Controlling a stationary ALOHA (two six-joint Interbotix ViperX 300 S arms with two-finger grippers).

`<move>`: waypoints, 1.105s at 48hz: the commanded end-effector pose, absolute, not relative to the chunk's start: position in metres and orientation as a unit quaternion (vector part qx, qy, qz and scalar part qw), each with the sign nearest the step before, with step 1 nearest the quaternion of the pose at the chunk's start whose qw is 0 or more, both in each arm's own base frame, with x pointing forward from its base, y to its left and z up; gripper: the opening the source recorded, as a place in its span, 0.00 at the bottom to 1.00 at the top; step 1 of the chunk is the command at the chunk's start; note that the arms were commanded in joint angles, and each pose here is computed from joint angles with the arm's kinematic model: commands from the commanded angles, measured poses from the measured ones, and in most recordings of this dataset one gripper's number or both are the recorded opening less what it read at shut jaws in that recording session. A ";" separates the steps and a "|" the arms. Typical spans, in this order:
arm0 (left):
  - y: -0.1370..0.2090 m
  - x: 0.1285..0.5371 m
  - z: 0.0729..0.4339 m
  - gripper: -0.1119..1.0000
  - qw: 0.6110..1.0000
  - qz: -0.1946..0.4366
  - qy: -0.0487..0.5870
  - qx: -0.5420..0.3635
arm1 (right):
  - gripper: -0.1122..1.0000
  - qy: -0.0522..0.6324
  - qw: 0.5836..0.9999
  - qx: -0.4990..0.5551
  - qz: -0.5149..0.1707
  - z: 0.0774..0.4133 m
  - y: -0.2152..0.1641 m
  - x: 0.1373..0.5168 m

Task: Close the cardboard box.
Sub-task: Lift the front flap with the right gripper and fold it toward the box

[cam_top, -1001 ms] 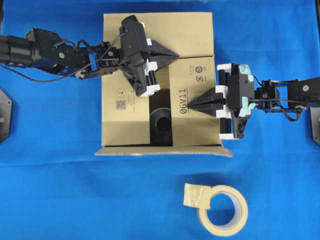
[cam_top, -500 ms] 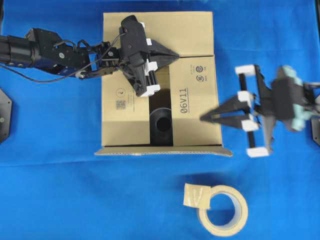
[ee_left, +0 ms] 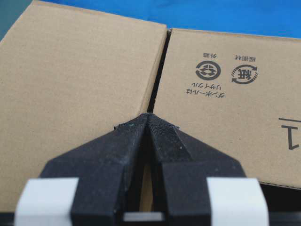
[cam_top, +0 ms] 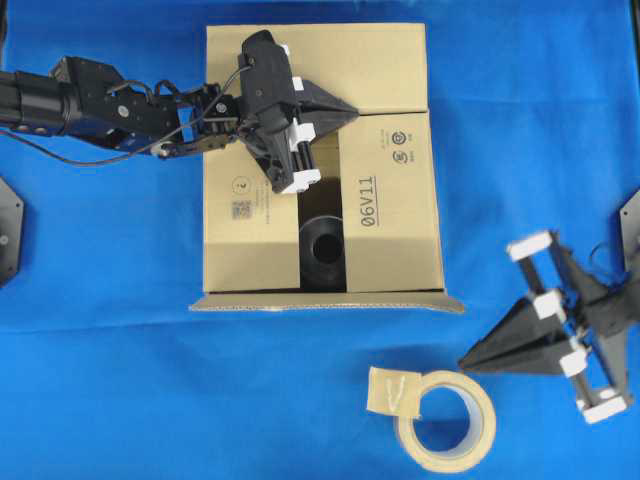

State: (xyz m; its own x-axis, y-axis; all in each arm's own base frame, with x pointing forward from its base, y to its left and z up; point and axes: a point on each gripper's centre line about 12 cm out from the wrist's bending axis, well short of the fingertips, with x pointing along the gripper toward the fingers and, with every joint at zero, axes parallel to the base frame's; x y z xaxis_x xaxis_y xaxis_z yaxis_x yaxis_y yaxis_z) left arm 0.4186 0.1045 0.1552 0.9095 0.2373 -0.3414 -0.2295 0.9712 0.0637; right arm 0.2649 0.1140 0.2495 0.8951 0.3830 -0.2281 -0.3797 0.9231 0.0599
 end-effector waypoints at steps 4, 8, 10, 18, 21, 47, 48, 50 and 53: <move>0.100 0.421 0.161 0.10 0.979 0.115 0.168 0.012 | 0.10 0.129 0.972 0.005 0.199 0.234 0.120 0.274; 0.099 0.421 0.161 0.10 0.979 0.113 0.168 0.012 | 0.10 0.136 0.971 0.003 0.198 0.227 0.123 0.279; 0.100 0.421 0.161 0.10 0.979 0.114 0.169 0.011 | 0.10 0.139 0.970 0.004 0.197 0.225 0.123 0.280; 0.099 0.421 0.160 0.10 0.979 0.114 0.170 0.011 | 0.10 0.134 0.972 0.001 0.193 0.228 0.120 0.282; 0.100 0.421 0.161 0.10 0.979 0.114 0.170 0.010 | 0.10 0.130 0.974 0.003 0.184 0.230 0.114 0.283; 0.094 0.422 0.160 0.10 0.979 0.109 0.171 0.009 | 0.10 0.139 0.989 0.024 0.036 0.234 0.024 0.286; 0.094 0.422 0.161 0.10 0.979 0.108 0.170 0.009 | 0.10 0.143 0.989 0.024 0.032 0.233 0.022 0.287; 0.093 0.422 0.161 0.10 0.980 0.107 0.170 0.009 | 0.10 0.151 0.988 0.026 0.026 0.229 0.019 0.287; 0.093 0.422 0.161 0.10 0.980 0.107 0.170 0.010 | 0.10 0.164 0.986 0.029 0.018 0.222 0.015 0.289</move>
State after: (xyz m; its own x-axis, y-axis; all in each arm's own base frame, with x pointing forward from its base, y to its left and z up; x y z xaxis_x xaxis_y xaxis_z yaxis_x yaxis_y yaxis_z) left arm 0.4198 0.0966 0.1539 0.9105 0.2202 -0.3500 -0.2146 0.9751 0.0552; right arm 0.2857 0.0193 0.2243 0.9480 0.0621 -0.3122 -0.0462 0.9972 0.0582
